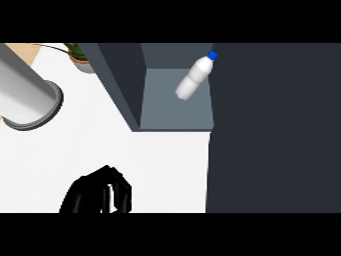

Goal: Pick up the bottled water, place it into the cabinet and close the cabinet

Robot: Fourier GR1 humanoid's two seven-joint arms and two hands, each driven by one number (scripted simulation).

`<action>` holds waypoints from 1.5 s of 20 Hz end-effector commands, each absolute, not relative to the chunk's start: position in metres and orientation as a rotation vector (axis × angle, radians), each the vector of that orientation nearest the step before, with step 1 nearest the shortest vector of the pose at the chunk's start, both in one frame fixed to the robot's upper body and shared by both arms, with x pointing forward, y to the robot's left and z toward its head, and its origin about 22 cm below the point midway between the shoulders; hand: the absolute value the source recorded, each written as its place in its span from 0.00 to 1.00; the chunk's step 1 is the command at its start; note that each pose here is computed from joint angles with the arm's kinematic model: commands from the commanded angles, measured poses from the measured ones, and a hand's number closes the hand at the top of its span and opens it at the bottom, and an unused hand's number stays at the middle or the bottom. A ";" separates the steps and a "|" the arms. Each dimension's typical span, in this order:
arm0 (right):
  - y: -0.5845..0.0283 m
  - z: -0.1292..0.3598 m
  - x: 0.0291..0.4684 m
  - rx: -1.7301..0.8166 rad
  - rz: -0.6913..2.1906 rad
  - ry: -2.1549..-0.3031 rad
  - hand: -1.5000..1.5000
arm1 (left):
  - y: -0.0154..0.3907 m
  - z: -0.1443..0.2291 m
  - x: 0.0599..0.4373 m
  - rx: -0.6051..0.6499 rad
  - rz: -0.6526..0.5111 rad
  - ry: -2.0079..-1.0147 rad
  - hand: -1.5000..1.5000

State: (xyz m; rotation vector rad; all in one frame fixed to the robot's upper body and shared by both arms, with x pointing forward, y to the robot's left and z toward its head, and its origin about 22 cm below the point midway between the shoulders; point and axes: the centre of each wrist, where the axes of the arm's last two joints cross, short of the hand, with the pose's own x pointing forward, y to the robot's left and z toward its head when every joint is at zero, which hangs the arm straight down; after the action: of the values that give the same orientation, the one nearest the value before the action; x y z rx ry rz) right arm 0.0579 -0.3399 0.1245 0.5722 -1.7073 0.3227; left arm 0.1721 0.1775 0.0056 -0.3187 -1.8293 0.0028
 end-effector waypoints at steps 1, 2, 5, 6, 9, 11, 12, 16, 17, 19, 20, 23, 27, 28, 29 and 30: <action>-0.309 0.168 0.050 0.538 0.599 -1.731 1.00 | 0.216 0.014 0.163 -0.279 -0.025 -1.843 1.00; -0.302 0.170 0.049 0.558 0.606 -1.759 1.00 | 0.212 0.015 0.163 -0.275 0.012 -1.853 1.00; -0.297 0.173 0.049 0.574 0.601 -1.795 1.00 | 0.233 0.034 0.159 -0.320 -0.008 -1.861 0.00; -0.297 0.177 0.046 0.555 0.615 -1.790 1.00 | 0.241 0.032 0.158 -0.315 0.031 -1.865 0.00; -0.291 0.180 0.050 0.595 0.677 -1.795 1.00 | 0.255 0.043 0.160 -0.300 0.043 -1.868 0.00; -0.285 0.178 0.049 0.629 0.677 -1.775 1.00 | 0.266 0.047 0.156 -0.276 0.037 -1.887 0.00; -0.285 0.179 0.049 0.660 0.705 -1.749 1.00 | 0.272 0.047 0.152 -0.253 0.039 -1.894 0.00; -0.278 0.176 0.054 0.693 0.733 -1.739 1.00 | 0.291 0.063 0.154 -0.223 0.037 -1.905 0.00; -0.277 0.177 0.055 0.705 0.745 -1.736 1.00 | 0.294 0.059 0.149 -0.225 0.050 -1.901 0.00; -0.273 0.179 0.060 0.731 0.785 -1.739 1.00 | 0.302 0.067 0.153 -0.214 0.052 -1.903 0.00; -0.270 0.179 0.063 0.752 0.803 -1.742 1.00 | 0.301 0.058 0.148 -0.227 0.051 -1.877 0.00; -0.267 0.178 0.067 0.775 0.847 -1.704 1.00 | 0.307 0.061 0.141 -0.232 0.060 -1.872 0.00; -0.260 0.176 0.079 0.828 0.898 -1.703 1.00 | 0.318 0.064 0.139 -0.236 0.058 -1.853 0.00; -0.259 0.181 0.080 0.803 0.935 -1.699 1.00 | 0.320 0.067 0.139 -0.221 0.069 -1.867 0.00; -0.257 0.180 0.082 0.822 0.950 -1.690 1.00 | 0.321 0.069 0.138 -0.226 0.067 -1.864 0.00; -0.256 0.181 0.085 0.811 0.976 -1.673 1.00 | 0.322 0.067 0.137 -0.237 0.076 -1.860 0.00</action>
State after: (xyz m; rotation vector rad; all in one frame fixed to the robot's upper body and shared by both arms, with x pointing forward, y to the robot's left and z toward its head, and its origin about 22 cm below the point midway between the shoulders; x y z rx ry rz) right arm 0.1040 -0.2807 0.1206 0.9888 -1.5928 0.6428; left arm 0.1403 0.3155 0.0650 -0.2305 -1.8669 0.0650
